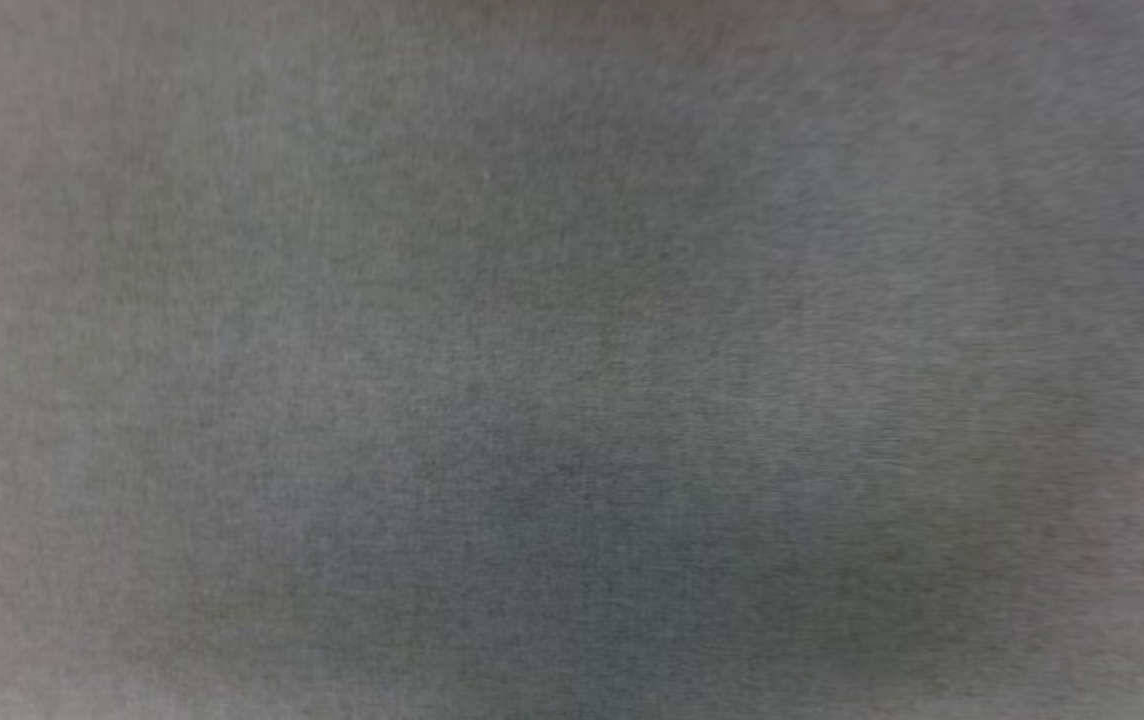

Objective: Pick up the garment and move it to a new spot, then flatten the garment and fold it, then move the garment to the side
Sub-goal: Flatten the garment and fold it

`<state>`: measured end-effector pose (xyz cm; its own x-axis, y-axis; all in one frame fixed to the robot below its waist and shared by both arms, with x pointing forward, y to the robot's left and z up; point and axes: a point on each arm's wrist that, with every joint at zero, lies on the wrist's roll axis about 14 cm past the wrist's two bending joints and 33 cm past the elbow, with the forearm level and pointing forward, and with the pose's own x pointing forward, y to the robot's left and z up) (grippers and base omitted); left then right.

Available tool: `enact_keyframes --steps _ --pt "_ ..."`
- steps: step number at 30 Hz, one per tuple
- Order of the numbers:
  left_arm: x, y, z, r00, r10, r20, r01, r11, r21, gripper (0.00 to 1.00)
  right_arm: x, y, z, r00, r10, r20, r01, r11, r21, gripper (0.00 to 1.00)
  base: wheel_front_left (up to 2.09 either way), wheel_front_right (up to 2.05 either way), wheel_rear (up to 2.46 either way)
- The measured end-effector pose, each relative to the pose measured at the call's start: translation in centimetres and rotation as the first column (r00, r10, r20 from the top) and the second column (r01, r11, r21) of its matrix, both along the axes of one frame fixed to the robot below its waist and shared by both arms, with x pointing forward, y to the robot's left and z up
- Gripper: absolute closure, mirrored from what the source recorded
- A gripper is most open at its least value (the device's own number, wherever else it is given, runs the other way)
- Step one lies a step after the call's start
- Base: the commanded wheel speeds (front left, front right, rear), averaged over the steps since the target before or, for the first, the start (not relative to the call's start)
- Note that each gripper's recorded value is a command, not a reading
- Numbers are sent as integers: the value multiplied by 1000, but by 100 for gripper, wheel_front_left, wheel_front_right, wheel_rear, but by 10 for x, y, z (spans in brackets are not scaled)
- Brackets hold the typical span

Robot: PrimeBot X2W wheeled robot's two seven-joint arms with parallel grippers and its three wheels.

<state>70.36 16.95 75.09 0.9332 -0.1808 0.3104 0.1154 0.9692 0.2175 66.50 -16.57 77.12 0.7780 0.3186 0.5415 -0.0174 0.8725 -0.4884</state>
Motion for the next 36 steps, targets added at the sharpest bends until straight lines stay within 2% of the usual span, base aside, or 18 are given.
enact_keyframes --steps 3,5,9,12,16,21,25,28,33,36 --pt "10 8 -51 996 17 -92 -14 999 30 100 15 8 -73 990 13 -137 -16 1000 -19 100 0 0 0" --pt "11 14 -89 983 29 -180 -21 999 48 100 19 9 -108 977 26 -212 -24 1000 9 100 0 0 0" --pt "-1 30 -130 950 59 -305 -42 997 61 100 14 6 -153 944 40 -328 -24 998 54 100 0 0 0" --pt "-17 37 -161 908 70 -412 -44 997 70 100 2 4 -193 891 69 -448 -12 992 129 100 0 0 0" --pt "-46 48 -192 849 92 -520 -52 995 91 100 -21 2 -217 831 97 -547 4 984 180 100 0 0 0" --pt "-92 55 -235 752 93 -652 -48 995 87 100 -64 -6 -254 694 120 -710 55 974 218 100 0 0 0" --pt "-132 56 -262 683 76 -727 -32 997 73 100 -100 -16 -263 615 133 -778 72 972 223 100 0 0 0" --pt "-162 56 -277 636 49 -770 -20 999 47 100 -133 -20 -278 528 153 -835 88 969 233 100 0 0 0" --pt "-207 60 -287 592 31 -805 -17 1000 27 100 -187 -30 -295 394 177 -902 117 964 240 100 0 0 0" --pt "-236 60 -290 561 20 -828 -23 1000 9 100 -214 -37 -303 333 183 -925 136 962 239 100 0 0 0"
